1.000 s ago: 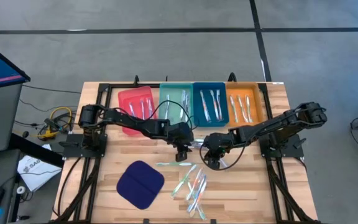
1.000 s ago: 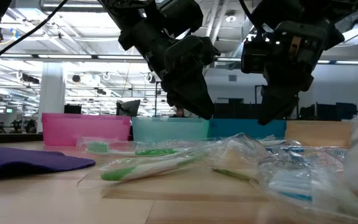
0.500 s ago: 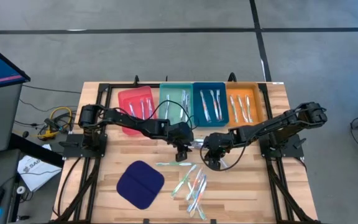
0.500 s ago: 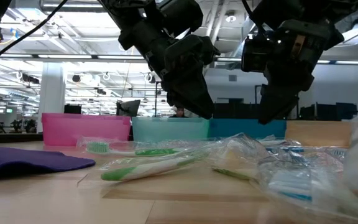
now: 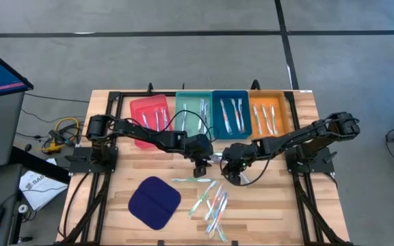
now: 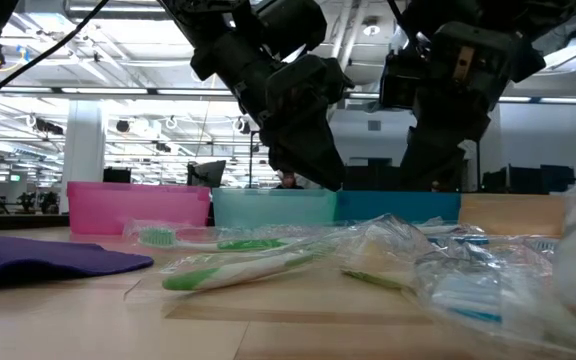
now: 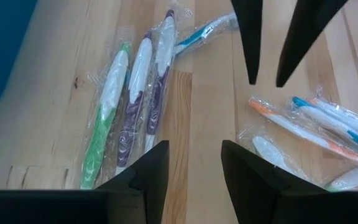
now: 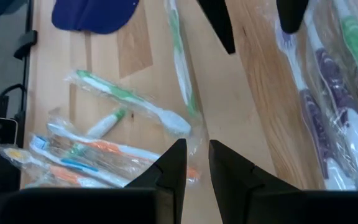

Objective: Pick & Place Toothbrushes
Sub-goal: Put the purple toothbrush into the green bin

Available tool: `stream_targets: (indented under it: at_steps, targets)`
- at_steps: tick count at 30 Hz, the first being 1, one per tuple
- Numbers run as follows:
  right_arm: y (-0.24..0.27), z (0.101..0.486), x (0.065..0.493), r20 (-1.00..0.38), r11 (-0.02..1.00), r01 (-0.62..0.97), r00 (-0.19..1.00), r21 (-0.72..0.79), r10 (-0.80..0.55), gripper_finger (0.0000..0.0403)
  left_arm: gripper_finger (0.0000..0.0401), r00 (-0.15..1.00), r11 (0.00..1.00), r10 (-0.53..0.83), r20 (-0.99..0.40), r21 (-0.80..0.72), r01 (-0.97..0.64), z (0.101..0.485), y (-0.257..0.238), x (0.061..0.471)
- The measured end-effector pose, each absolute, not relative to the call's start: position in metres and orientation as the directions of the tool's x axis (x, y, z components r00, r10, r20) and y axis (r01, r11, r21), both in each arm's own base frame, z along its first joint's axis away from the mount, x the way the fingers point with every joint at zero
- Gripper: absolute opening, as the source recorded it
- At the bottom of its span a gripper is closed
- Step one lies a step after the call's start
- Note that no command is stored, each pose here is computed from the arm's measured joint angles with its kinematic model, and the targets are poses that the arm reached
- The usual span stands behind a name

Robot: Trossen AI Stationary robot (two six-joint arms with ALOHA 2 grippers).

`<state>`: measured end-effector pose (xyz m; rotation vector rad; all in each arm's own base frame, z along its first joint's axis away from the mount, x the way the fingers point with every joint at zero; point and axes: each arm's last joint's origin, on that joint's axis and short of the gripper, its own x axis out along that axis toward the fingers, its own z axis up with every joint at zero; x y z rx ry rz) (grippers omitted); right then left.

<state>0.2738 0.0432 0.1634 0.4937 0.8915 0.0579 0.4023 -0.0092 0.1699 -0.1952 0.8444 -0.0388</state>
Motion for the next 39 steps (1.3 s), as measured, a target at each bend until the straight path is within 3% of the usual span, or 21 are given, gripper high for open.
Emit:
stream_targets:
  at_steps: [14, 26, 39]
  targets:
    - [0.045, 0.169, 0.279, -0.669, 0.843, 0.148, 0.685, 0.517, 0.290, 0.0064, 0.0140, 0.701, 0.981, -0.112, -0.704, -0.190, -0.034, 0.174, -0.009, 0.406]
    - [0.049, 0.176, 0.283, -0.587, 0.785, 0.057, 0.698, 0.618, 0.411, 0.0064, 0.0140, 0.713, 0.971, -0.112, -0.692, -0.228, -0.068, 0.175, -0.009, 0.407]
    - [0.049, 0.186, 0.290, -0.491, 0.745, 0.021, 0.765, 0.667, 0.418, 0.0064, 0.0140, 0.733, 0.972, -0.113, -0.671, -0.226, -0.058, 0.177, -0.009, 0.409]
